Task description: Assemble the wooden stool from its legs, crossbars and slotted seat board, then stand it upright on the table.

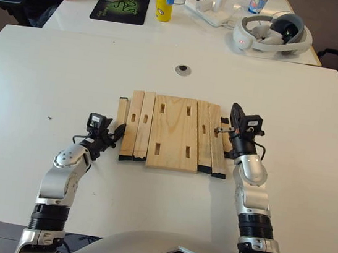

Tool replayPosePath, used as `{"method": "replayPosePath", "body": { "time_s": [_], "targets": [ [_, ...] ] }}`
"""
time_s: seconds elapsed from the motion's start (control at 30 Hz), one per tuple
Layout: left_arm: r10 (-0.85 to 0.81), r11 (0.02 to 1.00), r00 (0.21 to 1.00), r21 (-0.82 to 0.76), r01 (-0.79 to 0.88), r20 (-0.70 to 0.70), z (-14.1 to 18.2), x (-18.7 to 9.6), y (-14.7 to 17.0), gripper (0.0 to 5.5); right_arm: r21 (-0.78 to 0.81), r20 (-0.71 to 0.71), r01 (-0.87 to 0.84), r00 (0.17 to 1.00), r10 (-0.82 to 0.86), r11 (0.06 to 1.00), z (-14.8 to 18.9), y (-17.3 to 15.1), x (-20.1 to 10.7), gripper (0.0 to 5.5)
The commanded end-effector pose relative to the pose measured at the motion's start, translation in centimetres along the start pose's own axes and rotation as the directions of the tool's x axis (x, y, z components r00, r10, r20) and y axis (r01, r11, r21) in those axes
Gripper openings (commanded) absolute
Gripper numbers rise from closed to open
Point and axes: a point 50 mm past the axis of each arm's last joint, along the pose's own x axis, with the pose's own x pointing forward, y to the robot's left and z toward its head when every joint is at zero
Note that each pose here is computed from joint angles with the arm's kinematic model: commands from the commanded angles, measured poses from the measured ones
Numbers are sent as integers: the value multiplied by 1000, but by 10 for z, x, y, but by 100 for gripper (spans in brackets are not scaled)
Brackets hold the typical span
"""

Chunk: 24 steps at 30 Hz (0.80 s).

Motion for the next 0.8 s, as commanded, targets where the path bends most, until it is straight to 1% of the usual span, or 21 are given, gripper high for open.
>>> {"method": "replayPosePath", "body": {
  "time_s": [0.03, 0.13, 0.27, 0.4, 0.53, 0.77, 0.8],
  "targets": [
    [27, 999, 997, 30, -24, -78, -13, -3, 3, 255, -13, 10, -8, 1000, 8, 1000, 2, -1, 0, 0],
    [50, 998, 996, 45, -47, -74, -11, -2, 7, 216, -14, 10, -7, 1000, 8, 1000, 2, -1, 0, 0],
    [80, 994, 996, 78, -77, -41, 0, -3, 17, 171, -16, 12, -8, 1000, 8, 1000, 2, -1, 0, 0],
    [98, 989, 995, 111, -96, -17, 12, -3, 28, 110, -16, 12, -10, 1000, 10, 1000, 2, 0, 0, 0],
    [101, 987, 995, 124, -99, -8, 18, -2, 33, 110, -17, 12, -9, 1000, 9, 1000, 2, 0, 0, 0],
    [66, 991, 998, 117, -69, 22, 25, -1, 26, 110, -16, 12, -9, 1000, 9, 1000, 2, 1, -1, 0],
    [64, 991, 998, 114, -67, 23, 25, -1, 26, 126, -16, 12, -9, 1000, 9, 1000, 2, 1, -1, 0]
  ]
}}
